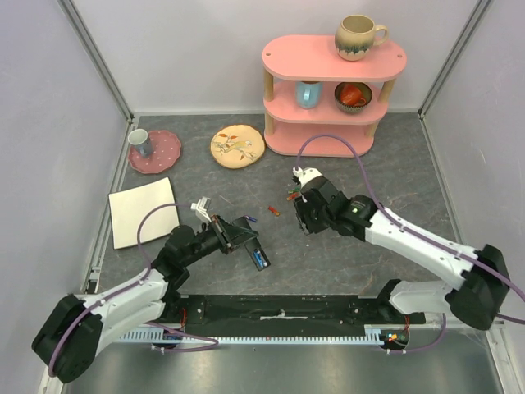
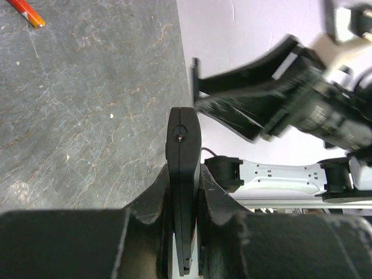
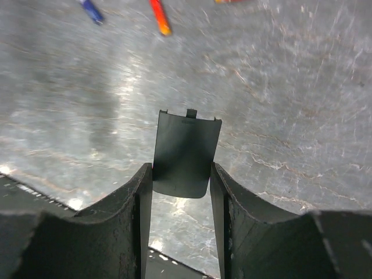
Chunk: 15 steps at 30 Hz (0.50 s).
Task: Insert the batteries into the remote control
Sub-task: Pick up the battery cover at the center of the board.
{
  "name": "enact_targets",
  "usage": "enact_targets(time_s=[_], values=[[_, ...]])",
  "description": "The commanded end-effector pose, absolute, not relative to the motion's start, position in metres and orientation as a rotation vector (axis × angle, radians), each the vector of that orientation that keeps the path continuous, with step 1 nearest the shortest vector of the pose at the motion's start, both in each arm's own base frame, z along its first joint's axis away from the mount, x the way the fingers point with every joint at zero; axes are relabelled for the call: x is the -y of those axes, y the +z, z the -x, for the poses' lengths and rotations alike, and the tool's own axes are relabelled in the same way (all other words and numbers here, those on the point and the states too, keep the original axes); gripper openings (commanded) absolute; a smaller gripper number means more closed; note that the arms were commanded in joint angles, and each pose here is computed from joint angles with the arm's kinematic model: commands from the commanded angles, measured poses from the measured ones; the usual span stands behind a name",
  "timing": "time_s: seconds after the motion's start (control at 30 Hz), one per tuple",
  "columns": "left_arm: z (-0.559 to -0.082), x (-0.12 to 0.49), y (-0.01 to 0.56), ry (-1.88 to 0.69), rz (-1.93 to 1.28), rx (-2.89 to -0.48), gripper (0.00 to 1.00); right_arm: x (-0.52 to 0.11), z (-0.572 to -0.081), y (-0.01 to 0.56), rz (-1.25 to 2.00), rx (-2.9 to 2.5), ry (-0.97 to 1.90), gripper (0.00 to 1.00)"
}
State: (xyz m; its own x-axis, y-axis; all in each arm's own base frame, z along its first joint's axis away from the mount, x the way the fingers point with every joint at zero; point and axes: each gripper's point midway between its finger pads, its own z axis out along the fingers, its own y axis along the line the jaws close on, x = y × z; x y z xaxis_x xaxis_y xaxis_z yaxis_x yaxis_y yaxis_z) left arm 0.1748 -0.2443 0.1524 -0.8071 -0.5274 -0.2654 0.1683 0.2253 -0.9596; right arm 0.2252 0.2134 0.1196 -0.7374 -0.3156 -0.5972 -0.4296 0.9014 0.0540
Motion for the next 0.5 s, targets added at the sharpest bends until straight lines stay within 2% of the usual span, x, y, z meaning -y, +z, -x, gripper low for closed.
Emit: enact_targets(time_s=[0.0, 0.17, 0.47], values=[[-0.192, 0.253, 0.188, -1.651, 0.246, -1.818, 0.02, -0.213, -0.204, 0.176, 0.592, -2.381, 0.253, 0.29], [-0.199, 0.265, 0.199, -1.716, 0.241, -1.788, 0.02, -0.229, -0.179, 0.207, 0.651, -2.351, 0.336, 0.28], [-0.207, 0.281, 0.212, -1.796, 0.274, -1.69, 0.02, -0.261, -0.151, 0.218, 0.729, -2.344, 0.452, 0.27]])
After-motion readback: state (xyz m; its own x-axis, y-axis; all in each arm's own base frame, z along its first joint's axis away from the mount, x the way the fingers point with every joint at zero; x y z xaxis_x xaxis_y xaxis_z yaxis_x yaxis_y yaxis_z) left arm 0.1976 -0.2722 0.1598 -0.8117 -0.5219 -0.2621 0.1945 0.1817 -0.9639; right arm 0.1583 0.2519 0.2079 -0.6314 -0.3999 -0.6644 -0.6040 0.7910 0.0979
